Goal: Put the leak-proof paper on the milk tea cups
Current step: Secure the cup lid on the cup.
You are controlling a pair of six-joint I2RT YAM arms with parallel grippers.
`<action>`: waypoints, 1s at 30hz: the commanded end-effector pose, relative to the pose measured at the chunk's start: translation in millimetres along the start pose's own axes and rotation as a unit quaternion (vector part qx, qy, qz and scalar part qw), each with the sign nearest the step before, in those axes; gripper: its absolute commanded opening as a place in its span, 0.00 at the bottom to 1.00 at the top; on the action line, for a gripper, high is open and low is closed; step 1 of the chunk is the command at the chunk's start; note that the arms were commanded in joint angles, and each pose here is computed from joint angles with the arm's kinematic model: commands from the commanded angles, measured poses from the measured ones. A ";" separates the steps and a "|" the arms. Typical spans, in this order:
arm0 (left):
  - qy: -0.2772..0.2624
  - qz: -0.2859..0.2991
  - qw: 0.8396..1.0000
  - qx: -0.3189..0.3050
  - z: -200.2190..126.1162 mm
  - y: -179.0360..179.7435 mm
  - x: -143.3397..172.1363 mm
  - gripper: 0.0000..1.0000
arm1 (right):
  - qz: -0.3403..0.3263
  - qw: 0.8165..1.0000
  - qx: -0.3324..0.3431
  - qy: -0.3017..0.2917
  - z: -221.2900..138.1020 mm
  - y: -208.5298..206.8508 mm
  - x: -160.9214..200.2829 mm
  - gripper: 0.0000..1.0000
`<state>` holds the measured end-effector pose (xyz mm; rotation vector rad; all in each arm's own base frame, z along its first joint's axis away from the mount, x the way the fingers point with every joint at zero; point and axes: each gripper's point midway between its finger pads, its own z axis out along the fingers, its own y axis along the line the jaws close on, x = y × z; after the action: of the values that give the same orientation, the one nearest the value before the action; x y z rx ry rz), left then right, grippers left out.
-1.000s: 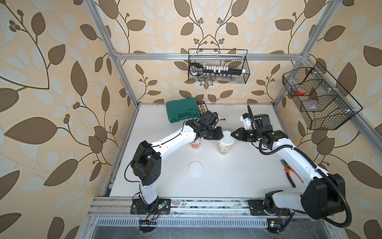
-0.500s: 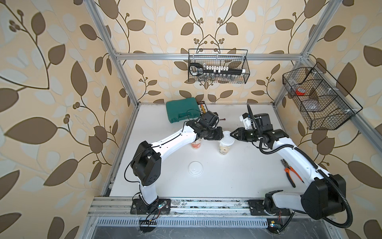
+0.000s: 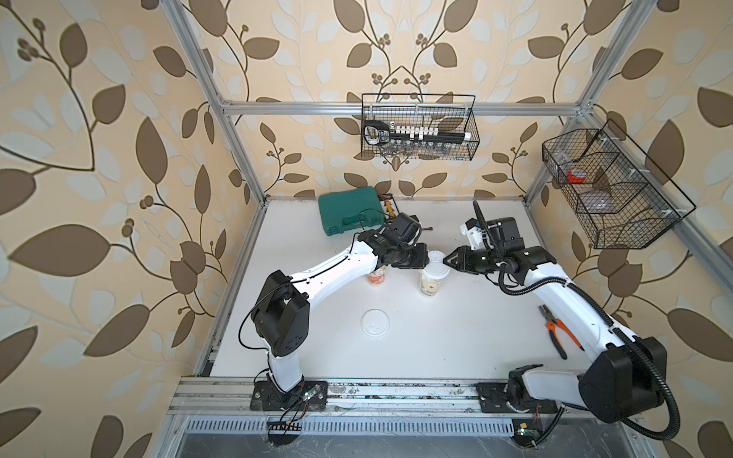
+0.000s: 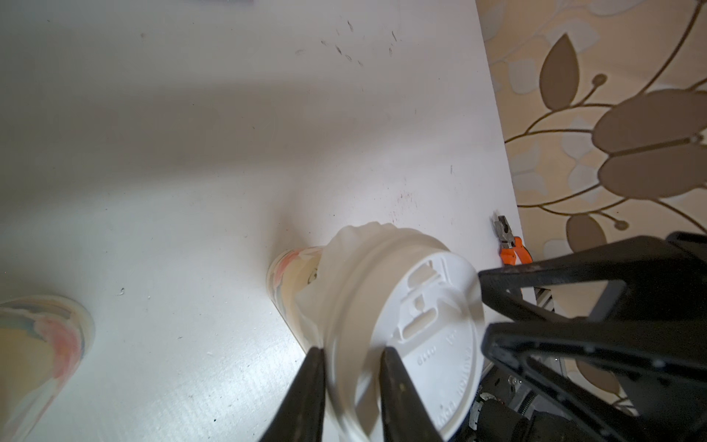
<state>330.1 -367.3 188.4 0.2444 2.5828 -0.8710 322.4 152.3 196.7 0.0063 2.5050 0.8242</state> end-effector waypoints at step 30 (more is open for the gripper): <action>0.105 -0.017 0.989 -0.101 29.3 53.5 64.5 0.25 | 0.037 0.998 0.022 0.056 18.8 -26.0 52.2 0.23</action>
<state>329.1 -368.7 188.4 0.2461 2.5823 -0.8687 317.0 153.6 190.4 0.0143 2.4476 0.8527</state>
